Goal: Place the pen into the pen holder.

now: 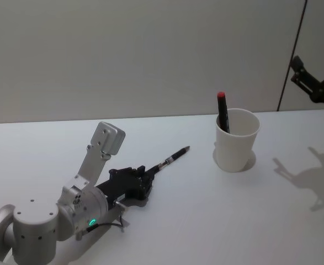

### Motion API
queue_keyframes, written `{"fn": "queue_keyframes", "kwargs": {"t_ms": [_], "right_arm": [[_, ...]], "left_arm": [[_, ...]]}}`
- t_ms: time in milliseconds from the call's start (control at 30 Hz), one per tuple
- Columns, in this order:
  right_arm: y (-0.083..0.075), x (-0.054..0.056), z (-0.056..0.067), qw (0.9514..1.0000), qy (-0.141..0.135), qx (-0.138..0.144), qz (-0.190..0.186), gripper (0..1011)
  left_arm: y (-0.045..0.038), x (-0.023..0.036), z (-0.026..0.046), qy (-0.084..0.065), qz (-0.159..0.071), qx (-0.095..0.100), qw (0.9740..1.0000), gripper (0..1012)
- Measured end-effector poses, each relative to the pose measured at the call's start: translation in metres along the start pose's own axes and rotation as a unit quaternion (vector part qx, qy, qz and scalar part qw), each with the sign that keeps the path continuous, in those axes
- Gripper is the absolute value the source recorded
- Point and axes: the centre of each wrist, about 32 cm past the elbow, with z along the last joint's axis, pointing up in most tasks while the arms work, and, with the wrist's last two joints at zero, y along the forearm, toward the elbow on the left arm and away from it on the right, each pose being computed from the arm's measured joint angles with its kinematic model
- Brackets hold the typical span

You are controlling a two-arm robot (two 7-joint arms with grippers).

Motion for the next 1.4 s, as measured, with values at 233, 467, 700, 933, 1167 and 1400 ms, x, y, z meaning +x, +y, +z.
{"fn": "queue_keyframes", "kwargs": {"t_ms": [233, 467, 700, 933, 1167, 1400], "right_arm": [[0.0, 0.0, 0.0, 1.0, 0.0, 0.0, 0.0, 1002], [0.0, 0.0, 0.0, 1.0, 0.0, 0.0, 0.0, 1002], [0.0, 0.0, 0.0, 1.0, 0.0, 0.0, 0.0, 1002], [0.0, 0.0, 0.0, 1.0, 0.0, 0.0, 0.0, 1002], [0.0, 0.0, 0.0, 1.0, 0.0, 0.0, 0.0, 1001], [0.0, 0.0, 0.0, 1.0, 0.0, 0.0, 0.0, 1002]], "left_arm": [[0.0, 0.0, 0.0, 0.0, 0.0, 0.0, 1.0, 210], [0.0007, 0.0, -0.0005, -0.002, 0.005, -0.003, 1.0, 197], [0.0042, 0.0018, 0.0006, -0.011, 0.03, -0.02, 0.9993, 195], [0.0114, 0.0062, 0.0081, -0.022, 0.057, -0.059, 0.9964, 195], [0.0218, 0.0124, 0.021, -0.025, 0.08, -0.109, 0.9905, 195], [0.0336, 0.0182, 0.0381, -0.024, 0.096, -0.165, 0.9813, 194]]}}
